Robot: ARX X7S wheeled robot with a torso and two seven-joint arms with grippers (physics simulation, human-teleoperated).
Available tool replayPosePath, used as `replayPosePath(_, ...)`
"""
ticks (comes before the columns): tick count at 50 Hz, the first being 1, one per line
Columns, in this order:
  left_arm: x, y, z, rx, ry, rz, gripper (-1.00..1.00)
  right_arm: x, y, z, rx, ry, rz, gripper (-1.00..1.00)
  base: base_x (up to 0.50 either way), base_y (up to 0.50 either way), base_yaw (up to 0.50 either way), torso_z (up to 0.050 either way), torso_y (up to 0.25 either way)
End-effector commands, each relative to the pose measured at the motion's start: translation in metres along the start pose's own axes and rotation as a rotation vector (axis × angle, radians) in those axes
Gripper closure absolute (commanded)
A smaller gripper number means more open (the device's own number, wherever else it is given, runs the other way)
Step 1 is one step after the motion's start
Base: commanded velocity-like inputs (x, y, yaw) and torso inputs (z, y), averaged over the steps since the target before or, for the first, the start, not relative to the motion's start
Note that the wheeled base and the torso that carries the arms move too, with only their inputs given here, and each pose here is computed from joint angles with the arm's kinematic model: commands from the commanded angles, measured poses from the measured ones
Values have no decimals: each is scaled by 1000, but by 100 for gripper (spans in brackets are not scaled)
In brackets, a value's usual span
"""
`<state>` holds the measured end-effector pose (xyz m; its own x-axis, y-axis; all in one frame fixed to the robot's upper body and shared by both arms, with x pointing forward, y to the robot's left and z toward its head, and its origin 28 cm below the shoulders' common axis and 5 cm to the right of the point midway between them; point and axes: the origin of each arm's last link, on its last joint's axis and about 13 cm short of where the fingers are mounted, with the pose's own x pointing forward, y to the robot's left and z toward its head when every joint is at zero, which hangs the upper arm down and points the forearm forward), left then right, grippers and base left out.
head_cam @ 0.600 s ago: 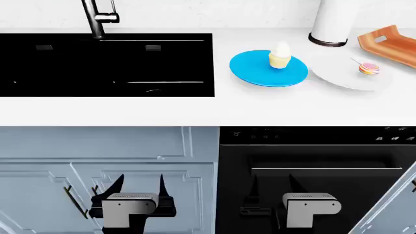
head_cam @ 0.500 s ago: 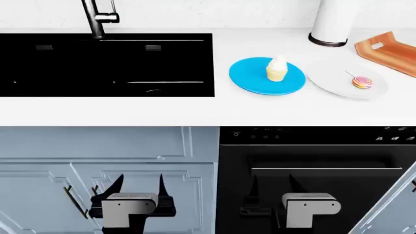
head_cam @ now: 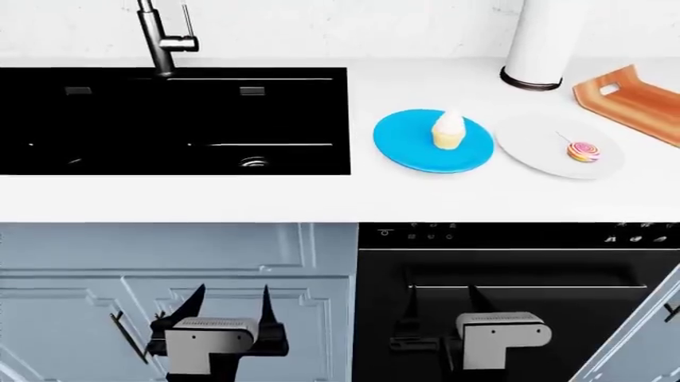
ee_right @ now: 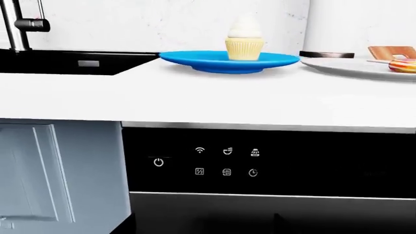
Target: Move the dessert items from the plate to the tray.
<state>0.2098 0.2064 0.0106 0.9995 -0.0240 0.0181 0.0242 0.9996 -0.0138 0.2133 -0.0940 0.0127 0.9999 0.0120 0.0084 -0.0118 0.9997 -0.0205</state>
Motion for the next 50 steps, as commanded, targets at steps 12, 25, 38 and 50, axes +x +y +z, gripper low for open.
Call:
replayPosePath(12,-2,1,4,-39,-8,-50,-100,-2,1,1,3,-6,9,-100,0,0,0,50,0)
replayPosePath(25,-1,-1,-1,3,19,-15,-100,-1,1,1,52,-20,21,-100,0,-258,0,12,0)
replayPosePath(38,-1,0,-1,1,26,-12,-100,-1,1,1,49,-20,23,-100,0,-500,0,0,0)
replayPosePath(50,-3,-1,-1,0,29,-15,-100,-2,1,1,52,-19,23,-100,0,-500,0,0,0)
